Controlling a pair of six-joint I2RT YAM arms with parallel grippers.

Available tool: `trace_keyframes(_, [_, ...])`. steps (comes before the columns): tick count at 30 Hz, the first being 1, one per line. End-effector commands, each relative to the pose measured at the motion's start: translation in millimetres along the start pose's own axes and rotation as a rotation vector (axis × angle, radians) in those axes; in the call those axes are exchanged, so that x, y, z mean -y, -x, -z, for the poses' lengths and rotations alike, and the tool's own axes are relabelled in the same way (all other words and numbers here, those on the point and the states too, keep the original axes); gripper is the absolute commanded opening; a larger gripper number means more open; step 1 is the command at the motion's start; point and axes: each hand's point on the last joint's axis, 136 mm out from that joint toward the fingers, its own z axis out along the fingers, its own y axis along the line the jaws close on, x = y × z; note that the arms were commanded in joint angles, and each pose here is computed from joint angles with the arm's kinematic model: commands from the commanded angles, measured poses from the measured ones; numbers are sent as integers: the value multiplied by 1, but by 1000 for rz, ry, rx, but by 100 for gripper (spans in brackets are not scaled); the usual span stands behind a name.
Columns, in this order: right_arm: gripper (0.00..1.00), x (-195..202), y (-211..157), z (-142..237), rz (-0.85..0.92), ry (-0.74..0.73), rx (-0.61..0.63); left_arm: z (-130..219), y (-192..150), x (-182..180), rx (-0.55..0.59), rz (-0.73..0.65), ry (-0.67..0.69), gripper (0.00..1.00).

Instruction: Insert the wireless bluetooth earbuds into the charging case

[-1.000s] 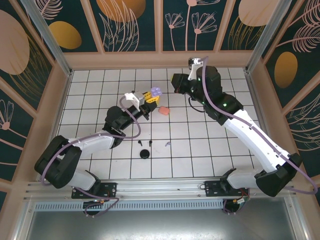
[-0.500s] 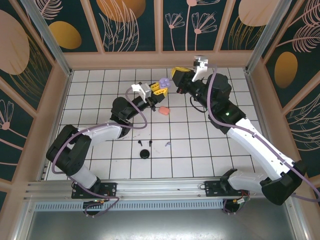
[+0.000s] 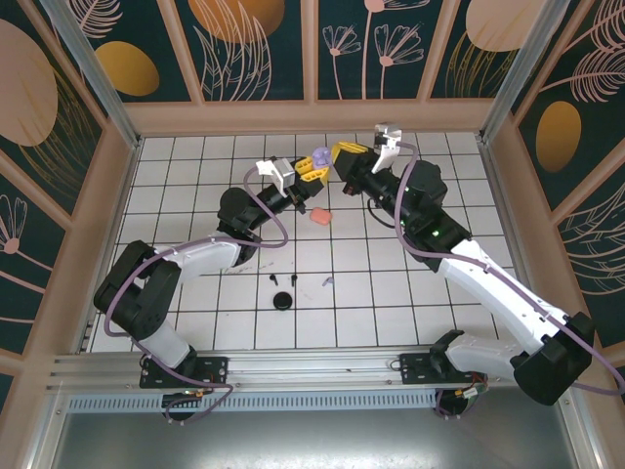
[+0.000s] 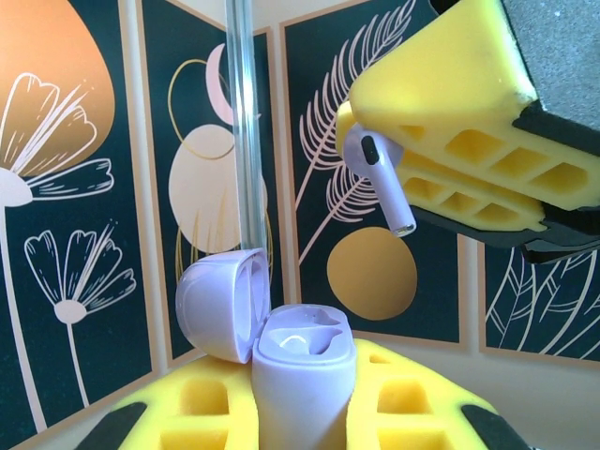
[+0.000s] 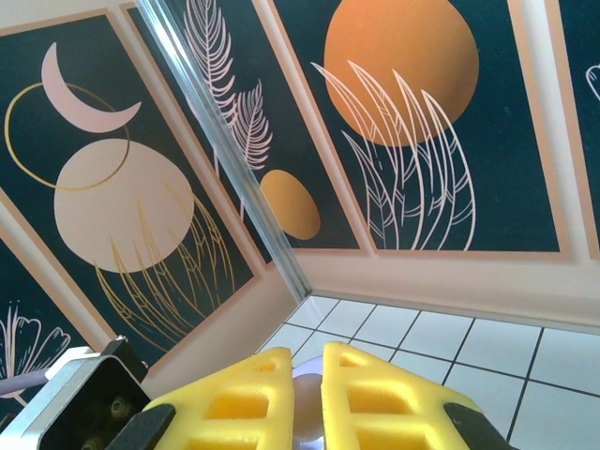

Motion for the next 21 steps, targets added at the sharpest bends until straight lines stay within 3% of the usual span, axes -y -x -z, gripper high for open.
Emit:
trace_keyframes(1, [11, -16, 13, 2, 8, 64, 55, -4, 19, 2, 53, -12, -16, 0])
trace_keyframes(21, [11, -1, -16, -20, 14, 15, -14, -3, 21, 5, 54, -2, -28, 0])
